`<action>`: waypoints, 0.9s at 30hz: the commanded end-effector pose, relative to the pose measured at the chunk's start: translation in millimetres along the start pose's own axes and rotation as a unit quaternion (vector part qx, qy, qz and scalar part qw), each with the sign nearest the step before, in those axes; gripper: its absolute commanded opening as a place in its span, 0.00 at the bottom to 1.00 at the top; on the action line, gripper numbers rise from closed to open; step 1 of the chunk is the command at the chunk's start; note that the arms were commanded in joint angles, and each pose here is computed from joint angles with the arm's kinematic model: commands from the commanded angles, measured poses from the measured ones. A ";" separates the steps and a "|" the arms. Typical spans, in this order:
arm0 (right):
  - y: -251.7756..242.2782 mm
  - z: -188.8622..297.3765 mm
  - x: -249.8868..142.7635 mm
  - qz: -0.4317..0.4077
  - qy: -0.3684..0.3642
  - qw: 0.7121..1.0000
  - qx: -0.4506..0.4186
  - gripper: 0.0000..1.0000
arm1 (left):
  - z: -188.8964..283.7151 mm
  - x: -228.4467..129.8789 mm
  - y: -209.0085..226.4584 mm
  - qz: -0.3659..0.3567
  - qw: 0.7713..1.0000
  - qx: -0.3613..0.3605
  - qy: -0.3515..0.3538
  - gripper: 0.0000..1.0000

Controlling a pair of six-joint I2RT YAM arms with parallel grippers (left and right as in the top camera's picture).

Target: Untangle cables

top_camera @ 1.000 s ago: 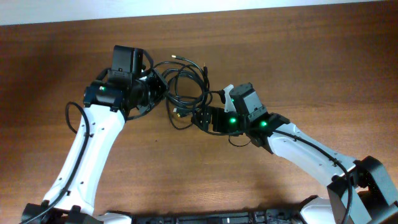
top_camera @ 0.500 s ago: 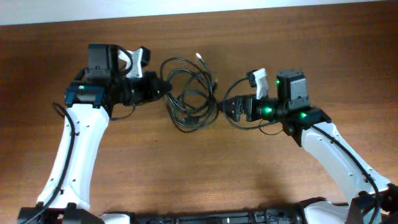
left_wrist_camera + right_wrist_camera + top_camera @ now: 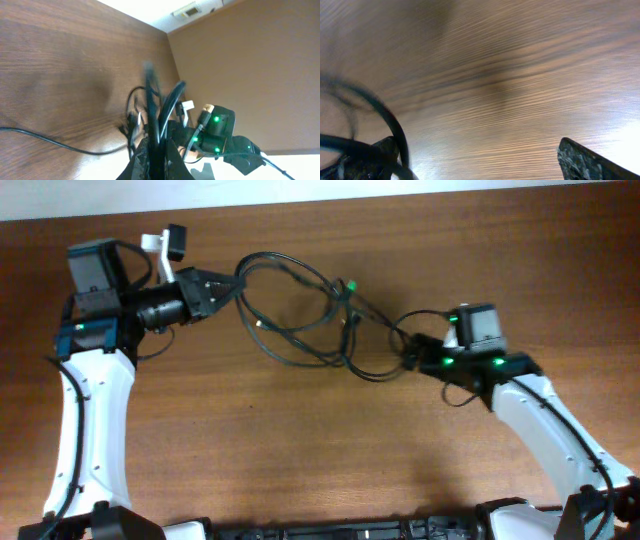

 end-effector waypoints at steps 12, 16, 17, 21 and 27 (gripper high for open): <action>20.1 25.5 7.1 0.103 -0.020 0.963 0.248 0.99 | -42.0 -36.9 33.5 -0.012 0.965 0.261 -0.022 0.27; 20.1 25.5 7.0 0.103 -0.019 0.963 0.248 0.99 | -31.3 -58.4 62.2 -0.067 0.868 0.488 -0.057 0.95; 20.2 25.5 7.0 0.103 -0.019 0.963 0.248 0.99 | -30.6 -60.2 62.4 -0.077 0.858 0.504 -0.061 0.99; 20.0 25.4 5.9 0.101 -0.016 0.963 0.248 0.99 | -28.8 -55.2 62.1 -0.060 0.852 0.512 -0.094 0.99; 20.0 25.4 5.8 0.101 -0.016 0.963 0.248 0.99 | -20.6 -74.5 79.3 0.084 0.832 0.532 -0.131 0.99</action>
Point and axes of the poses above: each gripper's point midway between its finger pads, its own z axis back along the fingers, its own y axis along the line the jaws close on, x = y × z, the point moved 5 cm from there along z, back along the fingers, and after that the axes turned 14 degrees about z, right-handed, at the moved point
